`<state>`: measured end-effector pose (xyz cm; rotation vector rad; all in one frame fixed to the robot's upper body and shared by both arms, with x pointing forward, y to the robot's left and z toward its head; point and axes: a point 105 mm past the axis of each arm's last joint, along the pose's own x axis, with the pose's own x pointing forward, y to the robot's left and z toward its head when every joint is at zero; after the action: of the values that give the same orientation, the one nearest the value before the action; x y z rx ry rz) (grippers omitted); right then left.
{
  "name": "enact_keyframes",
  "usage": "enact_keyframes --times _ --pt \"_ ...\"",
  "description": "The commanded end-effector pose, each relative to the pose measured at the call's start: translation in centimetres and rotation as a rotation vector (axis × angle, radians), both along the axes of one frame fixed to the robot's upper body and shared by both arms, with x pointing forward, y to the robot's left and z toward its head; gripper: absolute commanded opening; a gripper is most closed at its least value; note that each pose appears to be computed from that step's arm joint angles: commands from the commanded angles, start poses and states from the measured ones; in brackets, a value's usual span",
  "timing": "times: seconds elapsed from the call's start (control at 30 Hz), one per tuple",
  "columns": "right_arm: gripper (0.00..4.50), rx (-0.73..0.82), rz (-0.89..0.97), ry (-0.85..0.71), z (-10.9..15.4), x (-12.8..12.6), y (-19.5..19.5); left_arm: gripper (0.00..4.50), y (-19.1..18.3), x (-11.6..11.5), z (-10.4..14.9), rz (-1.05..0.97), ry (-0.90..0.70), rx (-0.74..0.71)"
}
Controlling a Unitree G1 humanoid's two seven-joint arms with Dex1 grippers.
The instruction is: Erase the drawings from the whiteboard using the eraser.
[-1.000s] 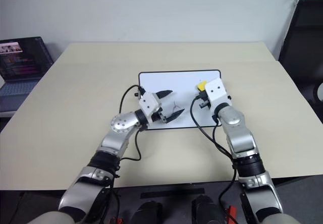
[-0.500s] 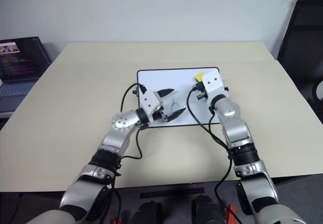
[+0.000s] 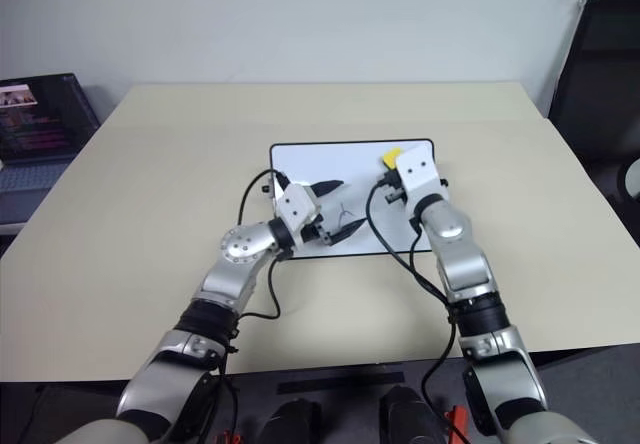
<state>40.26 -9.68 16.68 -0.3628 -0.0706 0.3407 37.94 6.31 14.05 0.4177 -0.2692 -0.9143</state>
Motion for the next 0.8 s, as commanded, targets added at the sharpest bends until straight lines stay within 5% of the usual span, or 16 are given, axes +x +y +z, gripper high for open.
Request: enact_keyframes --times 0.03,0.8 --pt "1.07 -0.034 -0.018 0.157 -3.8 -1.0 -1.1 4.50 -0.2 -0.3 1.4 -0.013 -0.049 -0.013" --pt "1.07 0.043 0.023 -0.042 1.6 -2.6 -2.0 4.50 0.3 -1.8 0.5 0.028 -0.041 -0.032"
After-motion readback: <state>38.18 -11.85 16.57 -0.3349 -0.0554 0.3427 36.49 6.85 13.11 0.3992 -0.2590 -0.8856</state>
